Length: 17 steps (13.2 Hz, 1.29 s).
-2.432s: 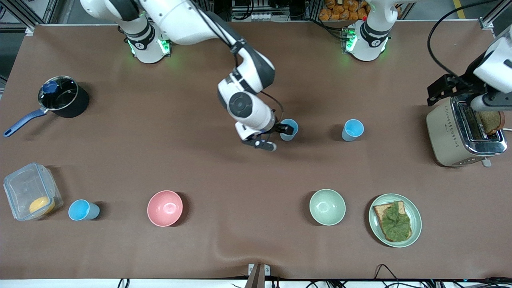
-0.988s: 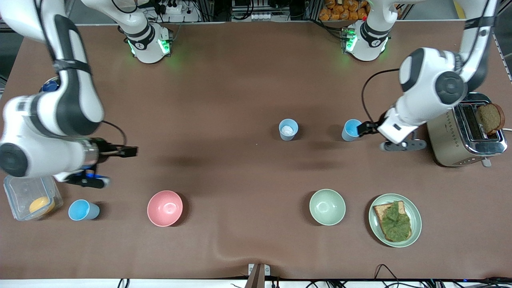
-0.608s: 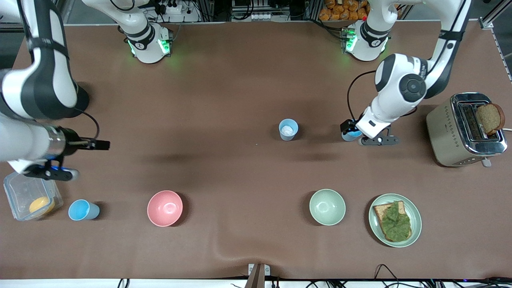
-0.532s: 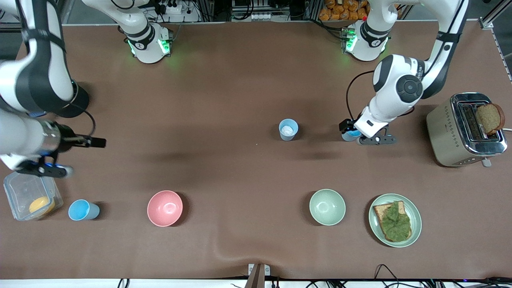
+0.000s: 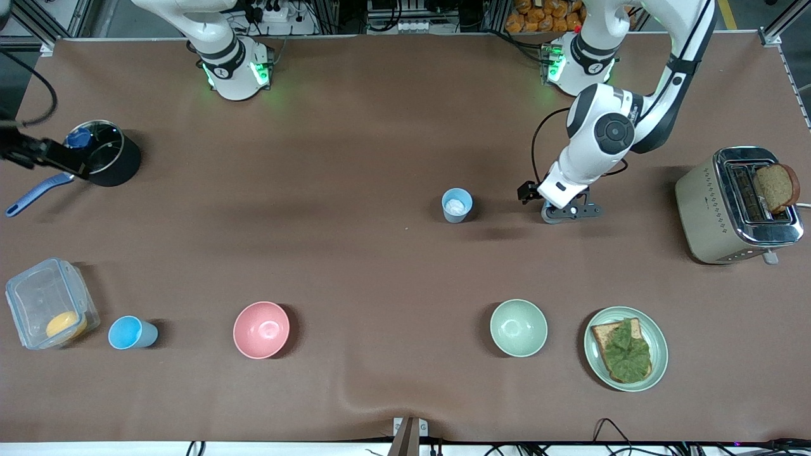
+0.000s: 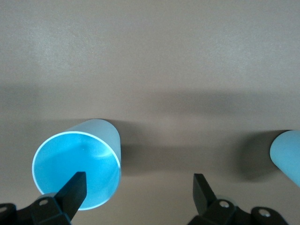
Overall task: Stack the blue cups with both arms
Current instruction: 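Grasp the second blue cup with the left gripper and lift it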
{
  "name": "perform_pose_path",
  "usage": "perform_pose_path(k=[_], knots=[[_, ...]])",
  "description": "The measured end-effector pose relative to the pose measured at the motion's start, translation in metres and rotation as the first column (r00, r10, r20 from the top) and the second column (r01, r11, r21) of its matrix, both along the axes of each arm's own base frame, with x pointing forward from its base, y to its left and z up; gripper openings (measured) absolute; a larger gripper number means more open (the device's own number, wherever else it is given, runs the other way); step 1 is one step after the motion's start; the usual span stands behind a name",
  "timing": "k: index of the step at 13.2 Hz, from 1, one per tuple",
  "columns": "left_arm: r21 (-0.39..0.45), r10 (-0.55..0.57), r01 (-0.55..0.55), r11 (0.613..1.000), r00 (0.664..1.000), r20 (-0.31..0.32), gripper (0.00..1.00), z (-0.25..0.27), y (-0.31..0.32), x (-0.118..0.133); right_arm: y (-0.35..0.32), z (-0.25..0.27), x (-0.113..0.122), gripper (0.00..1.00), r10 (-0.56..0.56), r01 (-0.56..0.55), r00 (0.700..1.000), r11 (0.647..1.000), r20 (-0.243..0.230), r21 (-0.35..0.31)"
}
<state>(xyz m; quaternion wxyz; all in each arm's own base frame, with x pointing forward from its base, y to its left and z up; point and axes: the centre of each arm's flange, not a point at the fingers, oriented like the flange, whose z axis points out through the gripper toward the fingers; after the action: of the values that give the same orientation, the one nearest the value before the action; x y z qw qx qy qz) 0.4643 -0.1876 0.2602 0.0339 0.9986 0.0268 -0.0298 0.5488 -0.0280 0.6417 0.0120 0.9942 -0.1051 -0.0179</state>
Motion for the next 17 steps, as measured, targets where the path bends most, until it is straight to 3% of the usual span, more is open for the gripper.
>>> perform_pose_path(k=[3, 4, 12, 17], knots=[[-0.005, 0.007, -0.007, 1.0, 1.0, -0.003, 1.0, -0.012, 0.002, 0.001, 0.002, 0.0, -0.008, 1.0, -0.002, 0.002, 1.0, 1.0, 0.002, 0.01], [-0.006, 0.007, -0.007, 1.0, 1.0, -0.004, 0.93, -0.015, 0.002, 0.001, 0.002, -0.004, -0.007, 1.0, -0.002, 0.002, 1.0, 1.0, -0.003, 0.018], [0.021, -0.019, 0.019, 1.0, 1.0, -0.001, 0.03, -0.022, 0.028, 0.01, 0.004, -0.005, -0.007, 1.0, 0.0, 0.0, 1.0, 1.0, 0.0, 0.022], [0.021, -0.027, 0.026, 0.999, 0.998, 0.06, 0.03, 0.033, 0.02, 0.027, 0.004, -0.006, -0.007, 1.0, 0.001, -0.001, 1.0, 1.0, -0.002, 0.022]])
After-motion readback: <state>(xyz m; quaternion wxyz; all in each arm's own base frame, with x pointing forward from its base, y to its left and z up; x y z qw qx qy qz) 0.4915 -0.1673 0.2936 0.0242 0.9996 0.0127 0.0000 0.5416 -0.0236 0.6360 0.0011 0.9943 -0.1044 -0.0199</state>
